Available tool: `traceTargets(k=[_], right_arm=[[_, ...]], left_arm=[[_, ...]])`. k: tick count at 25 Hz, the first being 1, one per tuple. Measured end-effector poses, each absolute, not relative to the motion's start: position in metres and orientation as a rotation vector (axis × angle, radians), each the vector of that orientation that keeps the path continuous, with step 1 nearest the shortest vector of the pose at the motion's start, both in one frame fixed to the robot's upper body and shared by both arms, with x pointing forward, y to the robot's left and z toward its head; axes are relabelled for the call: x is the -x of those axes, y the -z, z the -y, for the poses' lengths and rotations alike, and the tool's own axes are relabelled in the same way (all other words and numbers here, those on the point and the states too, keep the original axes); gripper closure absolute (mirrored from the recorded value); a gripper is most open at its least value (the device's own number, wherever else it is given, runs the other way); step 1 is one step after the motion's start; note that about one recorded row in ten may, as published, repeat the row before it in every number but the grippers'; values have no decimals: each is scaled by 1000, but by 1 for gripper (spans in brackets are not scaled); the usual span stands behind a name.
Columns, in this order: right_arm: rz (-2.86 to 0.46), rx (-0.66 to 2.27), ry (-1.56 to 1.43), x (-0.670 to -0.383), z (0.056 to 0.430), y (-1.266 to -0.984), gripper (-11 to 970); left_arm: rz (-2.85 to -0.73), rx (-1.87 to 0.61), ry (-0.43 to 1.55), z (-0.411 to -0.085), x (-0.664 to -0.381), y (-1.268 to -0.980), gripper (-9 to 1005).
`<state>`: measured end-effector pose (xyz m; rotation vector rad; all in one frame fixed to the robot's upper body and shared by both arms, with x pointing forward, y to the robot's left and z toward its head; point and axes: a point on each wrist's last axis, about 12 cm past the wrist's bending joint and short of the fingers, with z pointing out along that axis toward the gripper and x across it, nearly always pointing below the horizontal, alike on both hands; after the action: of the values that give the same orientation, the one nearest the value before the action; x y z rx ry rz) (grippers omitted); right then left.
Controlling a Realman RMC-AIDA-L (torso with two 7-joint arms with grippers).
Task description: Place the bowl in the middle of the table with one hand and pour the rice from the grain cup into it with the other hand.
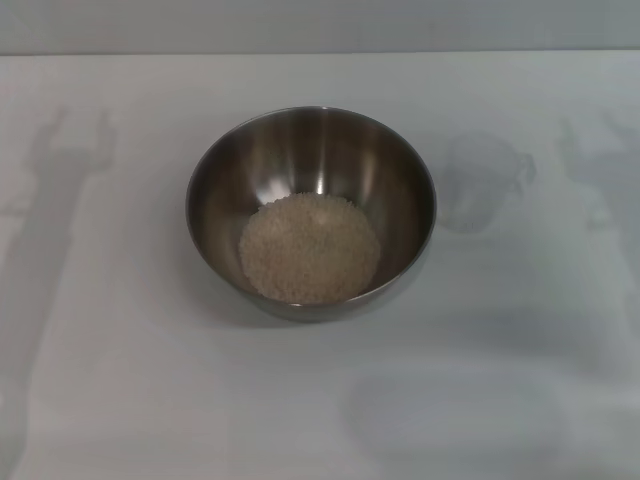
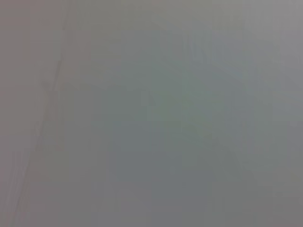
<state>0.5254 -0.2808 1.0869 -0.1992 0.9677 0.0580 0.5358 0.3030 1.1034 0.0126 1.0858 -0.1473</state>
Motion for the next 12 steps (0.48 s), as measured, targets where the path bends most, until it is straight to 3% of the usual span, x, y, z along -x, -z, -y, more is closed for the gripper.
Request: traceTargets(k=[3, 9, 12], right_arm=[[-961, 194, -59, -532, 282, -1091, 446], [-956, 165, -47, -545, 282, -1098, 395], [-960, 147, -37, -551, 281, -1101, 387]], left_arm=[[-1090, 16, 173, -306, -534, -1102, 562], [-1091, 2, 130, -307, -532, -1100, 366], [-1079, -2, 118, -308, -530, -1099, 190]])
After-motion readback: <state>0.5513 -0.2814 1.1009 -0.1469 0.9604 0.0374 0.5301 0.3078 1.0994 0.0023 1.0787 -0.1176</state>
